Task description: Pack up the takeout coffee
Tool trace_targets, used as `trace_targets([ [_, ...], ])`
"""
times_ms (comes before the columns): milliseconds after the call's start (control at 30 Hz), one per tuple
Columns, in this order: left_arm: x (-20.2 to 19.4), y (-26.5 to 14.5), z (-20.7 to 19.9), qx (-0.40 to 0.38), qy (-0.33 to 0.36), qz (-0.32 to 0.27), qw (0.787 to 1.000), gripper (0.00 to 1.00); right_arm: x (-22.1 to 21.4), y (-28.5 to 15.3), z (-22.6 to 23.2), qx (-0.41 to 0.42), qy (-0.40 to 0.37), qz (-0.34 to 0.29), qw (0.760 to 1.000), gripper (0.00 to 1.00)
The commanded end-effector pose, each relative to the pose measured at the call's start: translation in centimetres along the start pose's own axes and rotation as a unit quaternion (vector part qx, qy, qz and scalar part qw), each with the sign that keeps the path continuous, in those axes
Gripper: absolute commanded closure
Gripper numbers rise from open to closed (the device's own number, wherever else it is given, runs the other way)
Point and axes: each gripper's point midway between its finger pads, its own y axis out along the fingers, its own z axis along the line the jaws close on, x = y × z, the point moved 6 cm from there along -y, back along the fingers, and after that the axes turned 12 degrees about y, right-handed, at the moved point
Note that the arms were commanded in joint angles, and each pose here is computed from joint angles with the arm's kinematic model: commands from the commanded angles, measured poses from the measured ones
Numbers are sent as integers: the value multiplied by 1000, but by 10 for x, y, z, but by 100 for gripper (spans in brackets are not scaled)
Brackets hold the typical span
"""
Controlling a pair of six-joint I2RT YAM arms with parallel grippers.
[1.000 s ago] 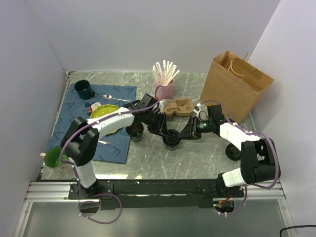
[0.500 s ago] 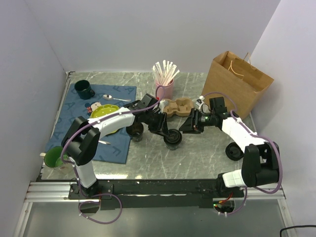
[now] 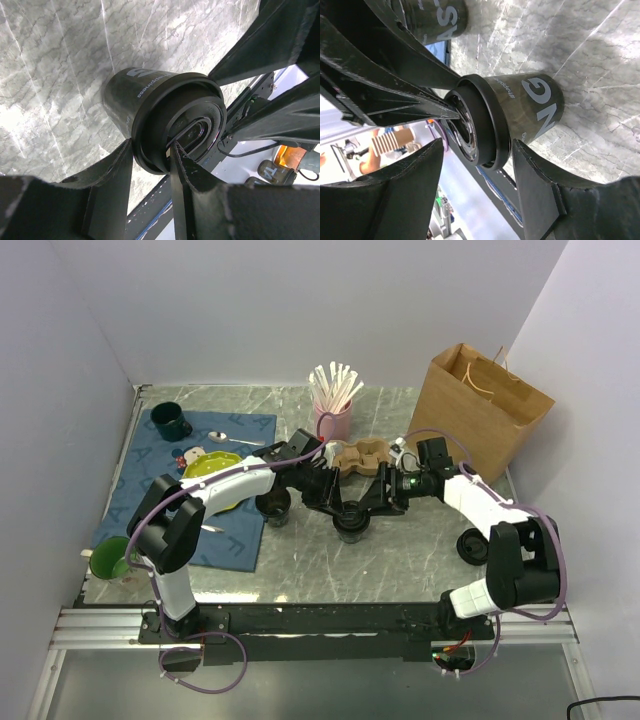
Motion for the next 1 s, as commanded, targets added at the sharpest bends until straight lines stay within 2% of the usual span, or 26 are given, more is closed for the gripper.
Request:
trace_targets([
  [0, -67, 26, 63, 151, -26, 125, 980, 63, 4, 10, -3, -9, -26, 2, 1000, 35],
  [167, -68, 26, 63, 148, -28, 125, 981, 63, 0, 20, -13, -18, -22, 17, 999, 36],
  [500, -71, 28, 63, 146, -31, 129, 980, 63, -11, 30, -36, -30, -8, 26, 999, 53],
  [967, -72, 27, 63, 147, -31, 126, 981, 63, -28, 39, -69, -52, 11, 32, 998, 60],
])
